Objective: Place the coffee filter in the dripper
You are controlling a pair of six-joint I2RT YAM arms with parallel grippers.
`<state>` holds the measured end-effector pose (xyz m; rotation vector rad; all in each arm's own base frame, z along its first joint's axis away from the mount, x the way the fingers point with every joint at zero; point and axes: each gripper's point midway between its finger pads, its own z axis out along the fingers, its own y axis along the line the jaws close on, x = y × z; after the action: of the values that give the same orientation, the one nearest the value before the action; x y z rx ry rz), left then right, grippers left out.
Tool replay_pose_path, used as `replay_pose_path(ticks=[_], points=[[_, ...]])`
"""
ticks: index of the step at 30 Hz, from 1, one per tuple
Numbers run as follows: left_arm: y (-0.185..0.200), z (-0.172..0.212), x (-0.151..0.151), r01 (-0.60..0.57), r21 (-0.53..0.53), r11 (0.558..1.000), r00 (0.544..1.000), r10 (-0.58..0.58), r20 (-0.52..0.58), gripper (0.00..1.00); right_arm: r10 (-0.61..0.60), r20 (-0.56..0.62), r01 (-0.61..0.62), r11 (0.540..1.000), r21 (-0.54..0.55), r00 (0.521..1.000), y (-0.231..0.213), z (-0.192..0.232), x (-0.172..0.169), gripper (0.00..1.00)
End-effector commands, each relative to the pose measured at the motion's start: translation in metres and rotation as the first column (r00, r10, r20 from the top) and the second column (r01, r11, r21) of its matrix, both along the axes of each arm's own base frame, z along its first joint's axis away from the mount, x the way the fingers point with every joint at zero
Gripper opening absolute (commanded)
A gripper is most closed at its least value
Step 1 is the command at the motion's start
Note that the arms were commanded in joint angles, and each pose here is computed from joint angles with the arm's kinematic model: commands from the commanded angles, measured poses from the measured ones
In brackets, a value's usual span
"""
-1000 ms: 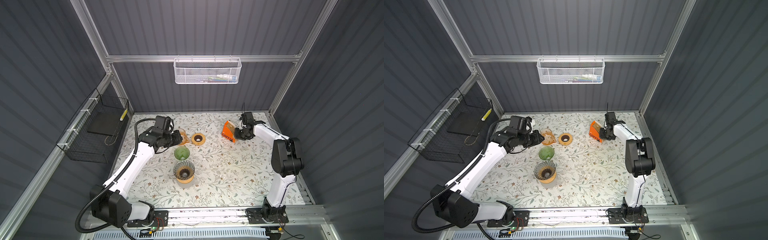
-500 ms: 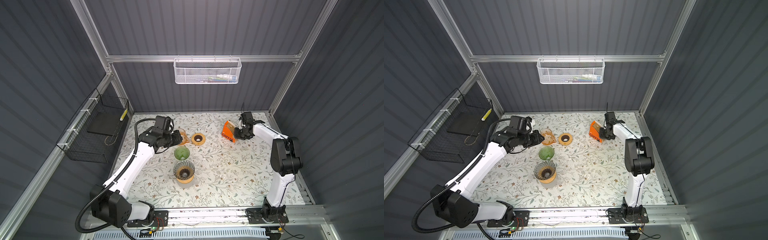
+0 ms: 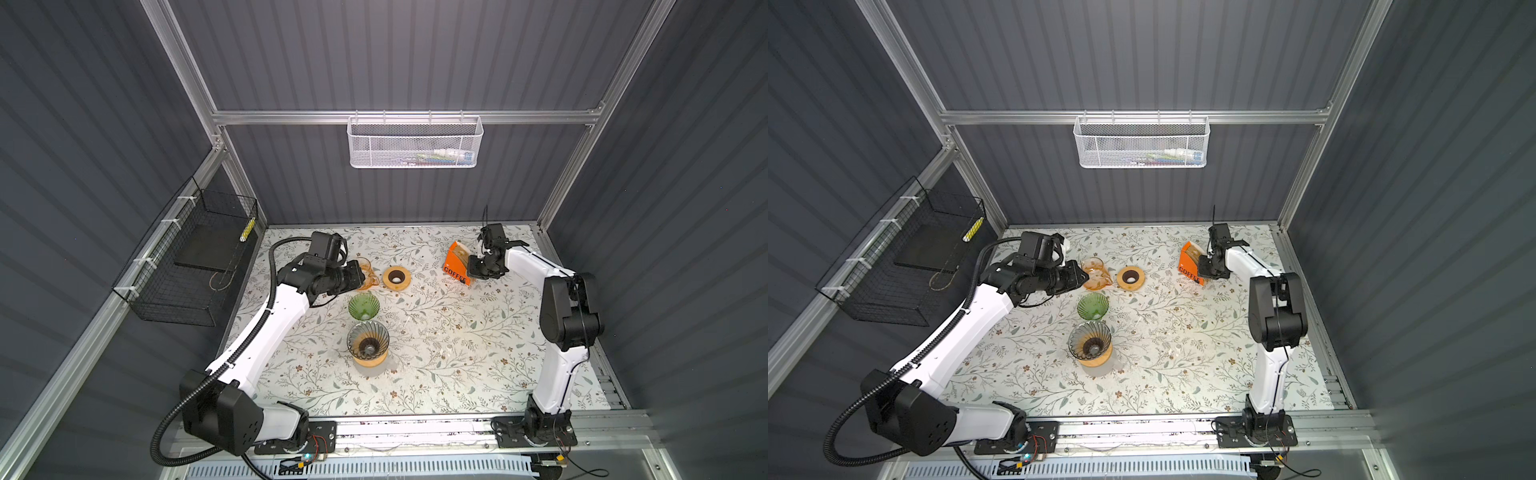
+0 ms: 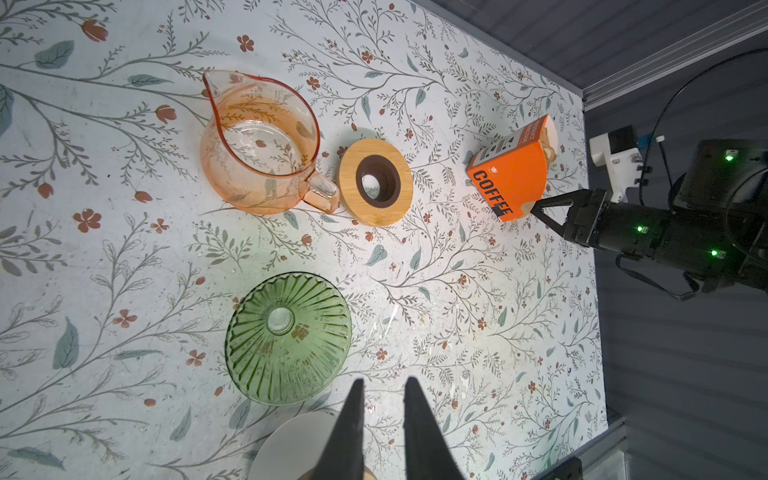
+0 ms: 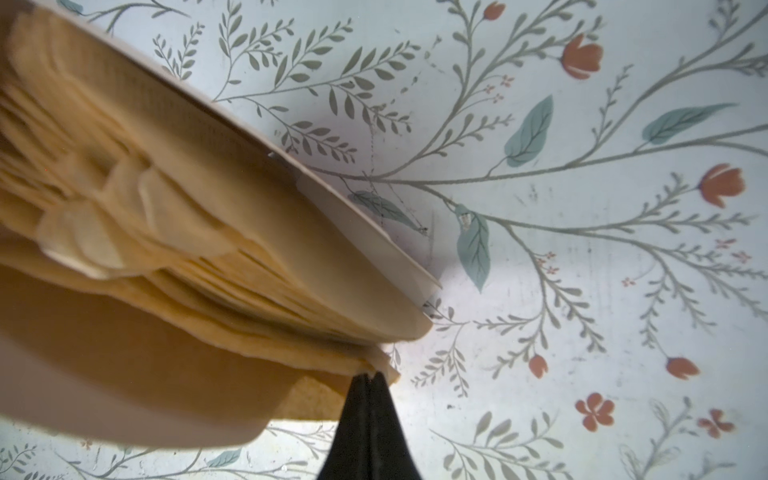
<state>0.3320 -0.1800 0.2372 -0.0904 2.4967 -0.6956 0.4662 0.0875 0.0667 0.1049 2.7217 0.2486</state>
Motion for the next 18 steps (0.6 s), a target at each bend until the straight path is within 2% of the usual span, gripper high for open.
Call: replay_pose_path(ticks=[1, 18], points=[[-0.001, 0.002, -0.001, -0.001, -0.008, 1.000, 1.000, 0.001, 0.004, 0.19, 0.004, -0.003, -0.004, 1.000, -0.020, 1.000, -0.001, 0.003, -0.005, 0.00], [-0.001, 0.006, -0.005, 0.003, -0.026, 1.000, 1.000, -0.002, 0.010, 0.19, -0.003, 0.003, 0.003, 1.000, -0.026, 1.000, -0.007, 0.013, -0.037, 0.00]])
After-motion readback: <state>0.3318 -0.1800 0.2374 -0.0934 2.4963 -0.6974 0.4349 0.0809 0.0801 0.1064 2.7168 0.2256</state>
